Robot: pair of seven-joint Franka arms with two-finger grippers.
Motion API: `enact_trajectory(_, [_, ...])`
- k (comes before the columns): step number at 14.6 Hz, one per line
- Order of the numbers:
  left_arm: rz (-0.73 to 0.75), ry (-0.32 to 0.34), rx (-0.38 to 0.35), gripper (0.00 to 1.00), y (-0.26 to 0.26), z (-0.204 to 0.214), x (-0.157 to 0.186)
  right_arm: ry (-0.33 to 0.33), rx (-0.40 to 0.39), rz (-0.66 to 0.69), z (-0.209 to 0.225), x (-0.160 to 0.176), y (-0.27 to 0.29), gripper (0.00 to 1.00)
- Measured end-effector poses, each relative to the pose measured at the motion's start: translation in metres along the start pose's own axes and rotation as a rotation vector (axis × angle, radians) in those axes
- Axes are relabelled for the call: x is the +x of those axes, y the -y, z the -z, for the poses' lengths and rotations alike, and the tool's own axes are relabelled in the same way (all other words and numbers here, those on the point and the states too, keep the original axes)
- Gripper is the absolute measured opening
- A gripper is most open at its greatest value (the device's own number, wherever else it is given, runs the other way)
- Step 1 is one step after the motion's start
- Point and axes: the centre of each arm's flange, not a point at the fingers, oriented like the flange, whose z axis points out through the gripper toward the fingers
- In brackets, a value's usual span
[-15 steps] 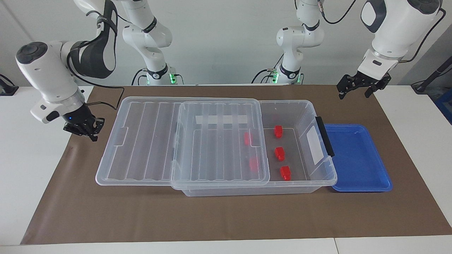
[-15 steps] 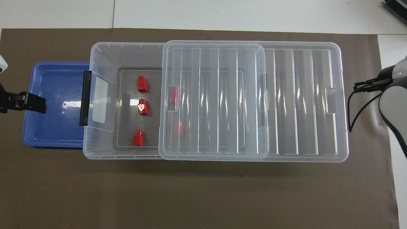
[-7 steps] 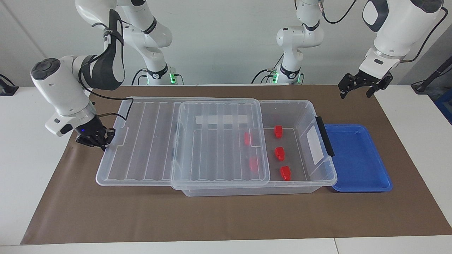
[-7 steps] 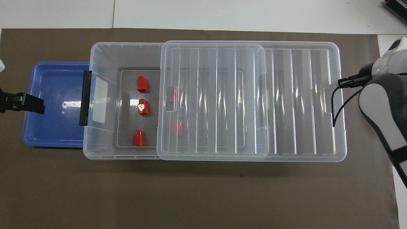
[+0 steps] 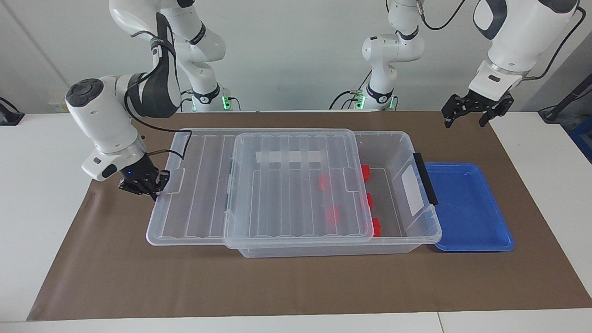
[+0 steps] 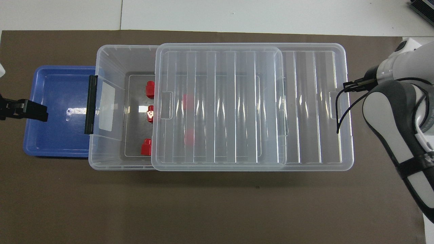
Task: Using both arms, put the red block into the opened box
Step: 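Reach the right gripper to the edge of the clear lid, then slide the clear lid back over the box with the right gripper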
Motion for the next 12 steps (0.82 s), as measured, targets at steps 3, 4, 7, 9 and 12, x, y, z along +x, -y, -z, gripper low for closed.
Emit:
enact_trajectory(3, [-0.002,-0.002,-0.024,1.0,-0.002,0.0,0.0,0.002,0.006,-0.014,-0.002,0.004,0.028,0.01])
enact_trajectory(4, [-0.001,-0.004,-0.051,1.0,-0.004,0.0,0.0,0.003,0.007,-0.018,-0.003,0.005,0.036,0.01])
enact_trajectory(7, [0.003,-0.007,-0.086,1.0,-0.004,0.001,0.0,0.006,0.013,-0.035,-0.005,0.007,0.061,0.01])
enact_trajectory(9, [0.001,-0.007,-0.088,1.0,-0.005,0.001,0.0,0.008,0.017,-0.045,-0.006,0.007,0.084,0.01])
enact_trajectory(12, [-0.007,-0.015,-0.089,1.0,-0.007,0.003,0.001,0.007,0.023,-0.059,-0.006,0.008,0.108,0.01])
